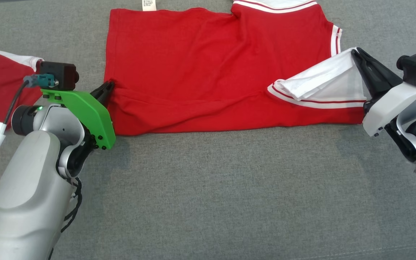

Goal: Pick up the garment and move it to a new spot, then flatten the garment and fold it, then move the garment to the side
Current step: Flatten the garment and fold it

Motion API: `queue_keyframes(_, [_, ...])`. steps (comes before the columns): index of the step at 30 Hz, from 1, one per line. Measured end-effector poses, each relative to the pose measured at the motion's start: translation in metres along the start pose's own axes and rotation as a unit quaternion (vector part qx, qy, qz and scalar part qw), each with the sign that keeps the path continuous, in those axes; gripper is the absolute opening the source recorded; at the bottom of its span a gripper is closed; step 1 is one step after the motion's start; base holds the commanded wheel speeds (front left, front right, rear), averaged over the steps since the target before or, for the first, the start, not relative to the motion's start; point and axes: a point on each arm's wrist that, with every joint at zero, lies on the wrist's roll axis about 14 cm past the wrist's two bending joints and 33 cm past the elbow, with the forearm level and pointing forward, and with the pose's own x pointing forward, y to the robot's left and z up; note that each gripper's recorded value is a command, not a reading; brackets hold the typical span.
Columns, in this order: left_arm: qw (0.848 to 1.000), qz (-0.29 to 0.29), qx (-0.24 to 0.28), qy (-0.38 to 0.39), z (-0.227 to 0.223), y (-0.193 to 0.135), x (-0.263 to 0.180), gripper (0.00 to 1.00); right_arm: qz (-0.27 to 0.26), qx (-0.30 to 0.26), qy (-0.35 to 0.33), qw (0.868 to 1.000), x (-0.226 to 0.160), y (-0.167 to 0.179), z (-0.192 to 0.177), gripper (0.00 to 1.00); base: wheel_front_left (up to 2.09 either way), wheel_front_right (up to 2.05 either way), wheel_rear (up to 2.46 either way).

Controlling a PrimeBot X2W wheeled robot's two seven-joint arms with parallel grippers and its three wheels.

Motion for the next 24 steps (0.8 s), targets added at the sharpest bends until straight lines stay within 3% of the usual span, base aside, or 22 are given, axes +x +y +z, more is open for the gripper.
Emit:
queue_keyframes(10, [1.000, 0.002, 0.008, 0.016, 0.002, 0.000, 0.012, 0.00, -0.009, -0.007, -0.015, 1.000, 0.006, -0.014, 0.015, 0.00, 0.00, 0.00, 0.00])
queue_keyframes(21, [0.998, 0.027, -0.006, 0.061, -0.027, 0.017, 0.019, 0.02, -0.001, 0.000, 0.032, 0.999, 0.011, -0.010, -0.016, 0.00, 0.00, 0.00, 0.00])
queue_keyframes(22, [0.998, 0.029, -0.008, 0.060, -0.026, 0.019, 0.020, 0.13, 0.001, 0.000, 0.035, 0.999, 0.012, -0.009, -0.018, 0.10, 0.00, 0.00, 0.00])
queue_keyframes(23, [0.998, 0.030, -0.008, 0.054, -0.024, 0.020, 0.021, 0.35, 0.003, -0.001, 0.038, 0.999, 0.014, -0.008, -0.020, 0.33, 0.00, 0.00, 0.00])
queue_keyframes(24, [0.998, 0.031, -0.008, 0.047, -0.021, 0.020, 0.021, 0.67, 0.003, -0.002, 0.038, 0.999, 0.015, -0.007, -0.020, 0.51, 0.00, 0.00, 0.00])
